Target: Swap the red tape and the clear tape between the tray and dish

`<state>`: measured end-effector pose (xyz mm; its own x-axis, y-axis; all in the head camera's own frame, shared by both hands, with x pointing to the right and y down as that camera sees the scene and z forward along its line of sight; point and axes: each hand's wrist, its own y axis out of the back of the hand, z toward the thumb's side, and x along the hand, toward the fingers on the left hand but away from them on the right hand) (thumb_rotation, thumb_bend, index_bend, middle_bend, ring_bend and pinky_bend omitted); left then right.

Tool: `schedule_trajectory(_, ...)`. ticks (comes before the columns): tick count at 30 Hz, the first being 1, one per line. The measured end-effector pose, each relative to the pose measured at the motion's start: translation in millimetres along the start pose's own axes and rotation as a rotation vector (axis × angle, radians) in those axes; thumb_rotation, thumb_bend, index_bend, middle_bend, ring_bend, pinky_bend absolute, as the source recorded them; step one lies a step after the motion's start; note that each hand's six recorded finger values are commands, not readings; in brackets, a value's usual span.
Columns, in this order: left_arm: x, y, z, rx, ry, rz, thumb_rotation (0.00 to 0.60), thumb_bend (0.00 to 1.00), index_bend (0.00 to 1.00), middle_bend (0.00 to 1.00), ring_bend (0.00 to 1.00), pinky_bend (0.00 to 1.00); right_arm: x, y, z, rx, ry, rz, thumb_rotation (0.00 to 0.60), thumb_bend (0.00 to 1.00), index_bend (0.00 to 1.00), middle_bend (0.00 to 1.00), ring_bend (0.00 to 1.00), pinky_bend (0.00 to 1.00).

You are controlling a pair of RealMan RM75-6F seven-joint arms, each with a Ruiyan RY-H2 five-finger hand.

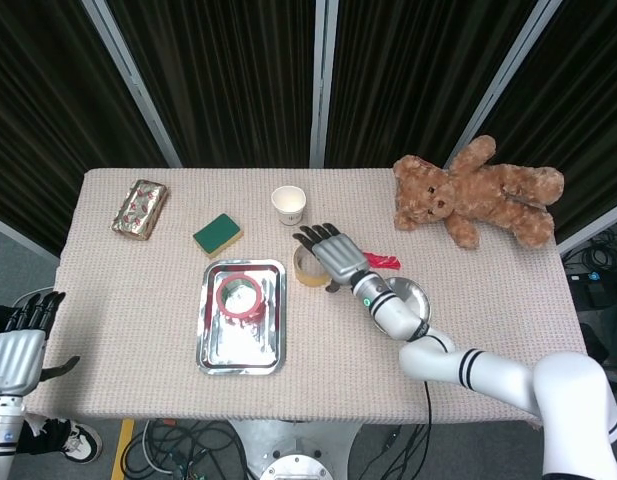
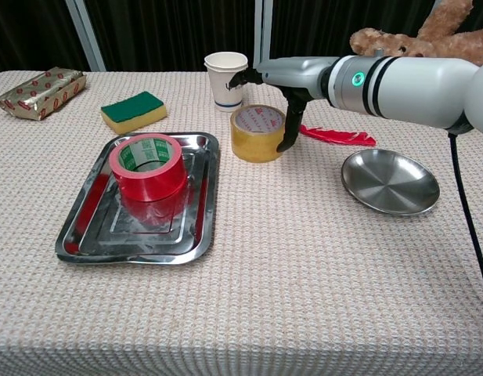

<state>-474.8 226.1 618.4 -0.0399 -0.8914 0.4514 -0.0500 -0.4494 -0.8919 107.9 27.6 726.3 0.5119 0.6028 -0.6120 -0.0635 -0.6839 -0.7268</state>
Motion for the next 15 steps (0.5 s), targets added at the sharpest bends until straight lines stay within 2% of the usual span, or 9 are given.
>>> schedule_trajectory(6,-3.3,-1.0,-5.5,0.000,0.016,-0.016,0.600,0.10,0.03,0.06,0.00,0.15,-14.3,-11.2,6.4,-0.001,-0.014,0.037,0.600,0.00,0.00,0.01,0.00,0.00)
schedule_trajectory(9,-4.2,-2.4,-6.6,-0.002,0.019,-0.025,0.600,0.10,0.04,0.06,0.00,0.15,-18.2,-16.7,9.1,0.009,-0.016,0.043,0.600,0.00,0.00,0.05,0.00,0.00)
schedule_trajectory(13,-5.2,-4.6,-7.3,-0.007,0.020,-0.043,0.600,0.10,0.04,0.06,0.00,0.16,-20.1,-18.8,9.9,0.017,-0.022,0.033,0.600,0.01,0.01,0.18,0.00,0.00)
schedule_trajectory(15,-5.7,-4.8,-7.3,-0.011,0.021,-0.046,0.600,0.10,0.04,0.06,0.00,0.16,-20.2,-16.7,9.9,0.020,-0.025,0.013,0.600,0.03,0.06,0.26,0.00,0.00)
